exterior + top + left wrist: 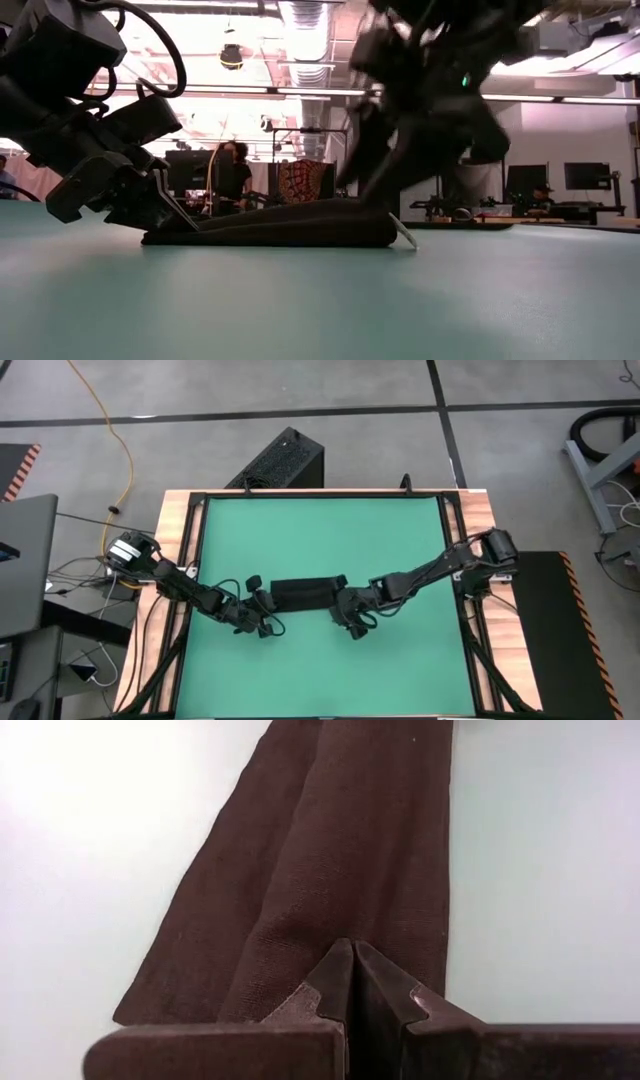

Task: Roll towel
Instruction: Roll the black towel

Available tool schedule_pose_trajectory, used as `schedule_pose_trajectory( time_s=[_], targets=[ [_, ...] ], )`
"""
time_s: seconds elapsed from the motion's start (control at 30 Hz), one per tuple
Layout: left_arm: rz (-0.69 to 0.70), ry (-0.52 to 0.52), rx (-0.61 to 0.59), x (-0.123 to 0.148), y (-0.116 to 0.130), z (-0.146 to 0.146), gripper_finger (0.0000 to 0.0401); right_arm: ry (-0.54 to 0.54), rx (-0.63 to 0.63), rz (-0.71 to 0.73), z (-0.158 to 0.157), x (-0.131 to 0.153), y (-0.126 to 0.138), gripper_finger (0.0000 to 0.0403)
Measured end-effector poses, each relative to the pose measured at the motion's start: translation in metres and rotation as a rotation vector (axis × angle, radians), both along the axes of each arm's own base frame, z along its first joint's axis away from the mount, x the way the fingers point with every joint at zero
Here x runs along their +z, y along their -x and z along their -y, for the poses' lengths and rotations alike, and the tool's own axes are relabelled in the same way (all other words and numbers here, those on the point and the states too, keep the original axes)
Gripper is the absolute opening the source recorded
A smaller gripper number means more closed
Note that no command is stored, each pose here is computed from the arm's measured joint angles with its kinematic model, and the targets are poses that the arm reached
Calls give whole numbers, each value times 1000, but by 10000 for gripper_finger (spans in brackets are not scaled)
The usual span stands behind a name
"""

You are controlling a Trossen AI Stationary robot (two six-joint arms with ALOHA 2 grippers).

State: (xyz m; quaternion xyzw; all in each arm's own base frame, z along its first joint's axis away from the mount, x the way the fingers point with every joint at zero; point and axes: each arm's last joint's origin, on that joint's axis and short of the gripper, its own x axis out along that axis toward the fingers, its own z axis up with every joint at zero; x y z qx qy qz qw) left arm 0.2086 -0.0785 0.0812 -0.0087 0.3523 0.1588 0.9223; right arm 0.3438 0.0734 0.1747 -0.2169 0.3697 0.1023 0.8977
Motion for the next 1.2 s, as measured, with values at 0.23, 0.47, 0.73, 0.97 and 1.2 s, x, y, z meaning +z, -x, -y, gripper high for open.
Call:
schedule_pose_trajectory(
  time_s=[0.23, 0.47, 0.73, 0.97, 1.2],
  targets=[
    [-3, 0, -3, 0, 0, 0, 0, 112, -135, -162, 15, -36, -1, 291],
    [-9, -9, -15, 0, 0, 0, 0, 86, -158, -197, 23, -28, 5, 291],
    [-12, -17, -23, 0, 0, 0, 0, 115, -161, -203, 38, -16, 10, 291],
    [-13, -18, -24, 0, 0, 0, 0, 99, -161, -257, 41, -16, 15, 291],
    [-14, -20, -26, 0, 0, 0, 0, 105, -136, -253, 34, -12, 17, 291]
  ],
)
